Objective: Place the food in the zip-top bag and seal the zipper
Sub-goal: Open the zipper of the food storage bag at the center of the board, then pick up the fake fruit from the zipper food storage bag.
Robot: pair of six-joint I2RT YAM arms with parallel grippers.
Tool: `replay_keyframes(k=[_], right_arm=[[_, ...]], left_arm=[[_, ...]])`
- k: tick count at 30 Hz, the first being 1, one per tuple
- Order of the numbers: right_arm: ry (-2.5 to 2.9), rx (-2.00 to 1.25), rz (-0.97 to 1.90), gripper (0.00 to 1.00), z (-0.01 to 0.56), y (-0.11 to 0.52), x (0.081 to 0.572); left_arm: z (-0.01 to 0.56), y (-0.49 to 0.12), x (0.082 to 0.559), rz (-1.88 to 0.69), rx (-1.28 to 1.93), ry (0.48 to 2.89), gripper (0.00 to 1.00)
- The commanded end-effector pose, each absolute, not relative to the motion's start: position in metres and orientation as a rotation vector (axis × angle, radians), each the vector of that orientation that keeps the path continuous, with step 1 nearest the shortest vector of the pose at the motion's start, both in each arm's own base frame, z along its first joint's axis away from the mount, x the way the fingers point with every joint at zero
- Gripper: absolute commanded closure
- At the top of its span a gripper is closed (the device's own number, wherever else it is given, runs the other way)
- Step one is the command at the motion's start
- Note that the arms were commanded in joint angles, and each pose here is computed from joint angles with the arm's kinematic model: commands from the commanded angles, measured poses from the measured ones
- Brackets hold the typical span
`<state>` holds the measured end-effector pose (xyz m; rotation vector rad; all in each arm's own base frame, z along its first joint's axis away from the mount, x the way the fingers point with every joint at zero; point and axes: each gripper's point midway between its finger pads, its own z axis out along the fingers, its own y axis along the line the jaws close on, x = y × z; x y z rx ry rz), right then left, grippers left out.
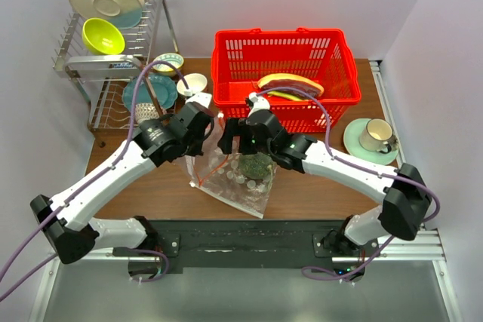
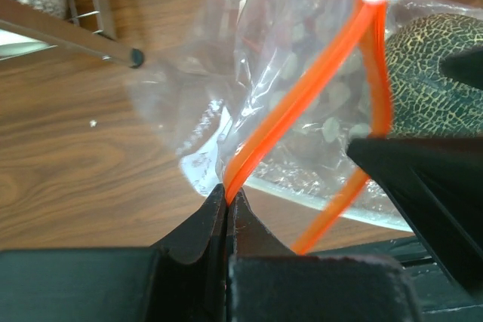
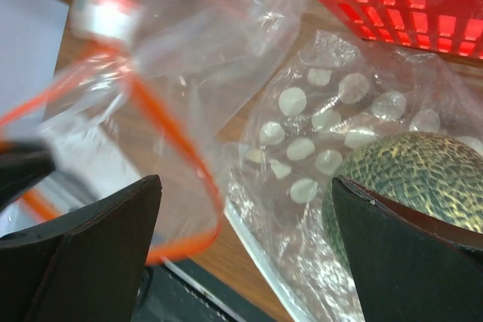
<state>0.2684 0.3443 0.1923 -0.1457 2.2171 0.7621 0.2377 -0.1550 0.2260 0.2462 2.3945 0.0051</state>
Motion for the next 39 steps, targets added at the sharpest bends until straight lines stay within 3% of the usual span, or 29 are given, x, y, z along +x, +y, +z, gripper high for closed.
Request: replay_keyframes(k=[1, 11, 17, 27, 39], right_arm=[[2.176, -0.273, 0.773, 0.01, 0.226, 0.331, 0.253], [2.296, -0.222, 0.58, 0.03, 0.193, 0.247, 0.208], [2.339, -0.158, 0.448, 0.3, 0.17, 0.218, 0.204], [2.443, -0.162, 0.428, 0.47, 0.13, 0.216, 0.211], [2.485, -0.182, 0.578, 0.49, 0.116, 0.224, 0.221]], left_arm=[[0.225, -0.178, 0.255, -0.098, 0.224, 2.331, 1.0], [0.222, -0.181, 0.261, -0.078, 0.234, 2.334, 1.0], [0.222, -0.184, 0.259, -0.096, 0.245, 2.339, 1.0], [0.218, -0.187, 0.256, -0.122, 0.252, 2.353, 1.0], [0.217, -0.185, 0.254, -0.128, 0.237, 2.352, 1.0]])
